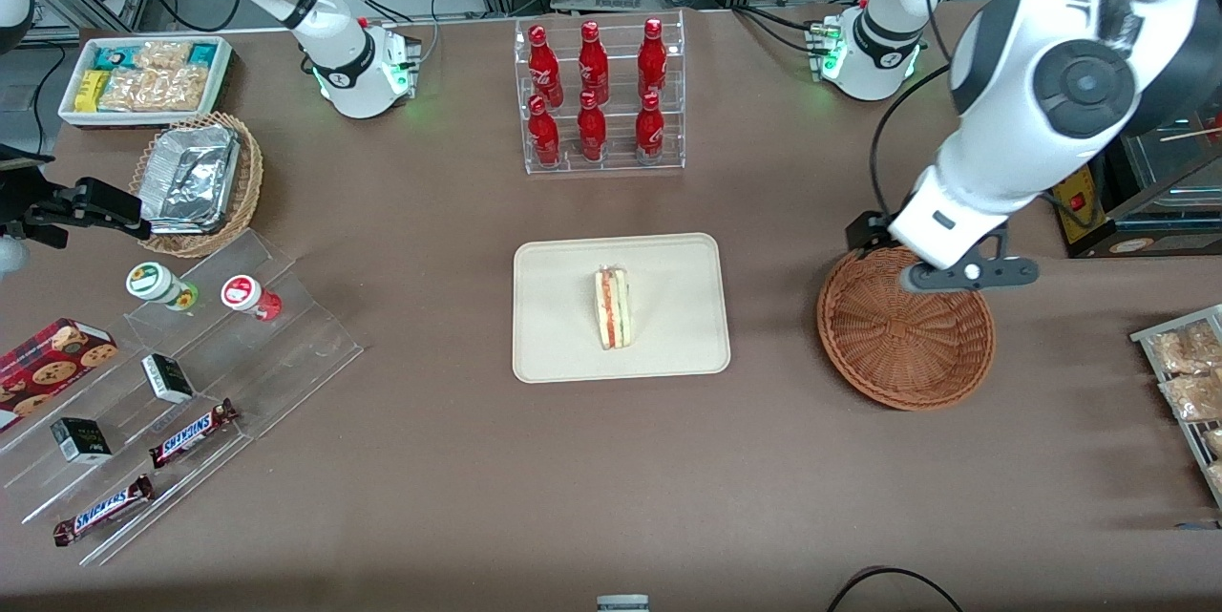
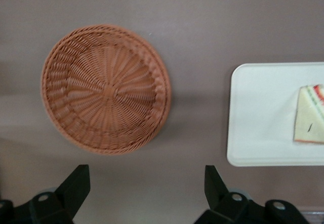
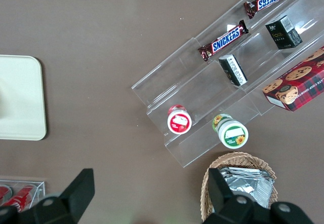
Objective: Place sandwich from basket to tray
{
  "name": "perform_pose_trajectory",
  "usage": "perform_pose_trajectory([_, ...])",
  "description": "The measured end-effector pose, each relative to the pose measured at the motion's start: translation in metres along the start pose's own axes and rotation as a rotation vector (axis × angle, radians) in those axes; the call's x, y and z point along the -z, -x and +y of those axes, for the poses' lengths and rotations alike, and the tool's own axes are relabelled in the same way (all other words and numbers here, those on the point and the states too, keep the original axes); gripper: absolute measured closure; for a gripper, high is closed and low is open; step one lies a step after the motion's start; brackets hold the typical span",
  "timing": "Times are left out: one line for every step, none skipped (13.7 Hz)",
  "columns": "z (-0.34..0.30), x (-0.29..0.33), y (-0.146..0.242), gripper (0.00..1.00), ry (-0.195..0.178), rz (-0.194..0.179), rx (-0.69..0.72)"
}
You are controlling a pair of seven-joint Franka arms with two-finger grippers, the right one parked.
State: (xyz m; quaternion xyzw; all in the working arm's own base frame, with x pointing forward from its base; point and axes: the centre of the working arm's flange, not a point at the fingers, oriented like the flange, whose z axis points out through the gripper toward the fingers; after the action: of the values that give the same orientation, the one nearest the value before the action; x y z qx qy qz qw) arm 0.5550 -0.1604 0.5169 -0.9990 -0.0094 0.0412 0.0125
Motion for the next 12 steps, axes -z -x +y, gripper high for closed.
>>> perform_pose_trajectory([-0.006, 0.004, 0.004, 0.0, -0.001, -0.007, 0.0])
perform_pose_trajectory([-0.011, 0.008, 0.008, 0.0, -0.003, -0.015, 0.002])
perform_pose_trajectory([-0.017, 0.013, 0.013, 0.0, -0.005, -0.022, -0.001])
perform_pose_trajectory([-0.025, 0.02, 0.018, 0.0, -0.007, -0.027, -0.008])
perform_pose_trajectory([-0.034, 0.028, 0.024, 0.0, -0.01, -0.036, -0.014])
perform_pose_trajectory([-0.046, 0.036, 0.03, 0.0, -0.012, -0.045, -0.018])
perform_pose_trajectory([-0.057, 0.044, 0.036, 0.0, -0.013, -0.05, -0.025])
perform_pose_trajectory([-0.067, 0.051, 0.042, 0.0, -0.014, -0.055, -0.031])
perform_pose_trajectory([-0.075, 0.058, 0.048, 0.0, -0.016, -0.059, -0.03])
perform_pose_trajectory([-0.081, 0.063, 0.053, 0.0, -0.016, -0.062, -0.029])
perform_pose_trajectory([-0.086, 0.068, 0.056, 0.0, -0.016, -0.065, -0.031])
perform_pose_trajectory([-0.092, 0.073, 0.059, 0.0, -0.015, -0.065, -0.031])
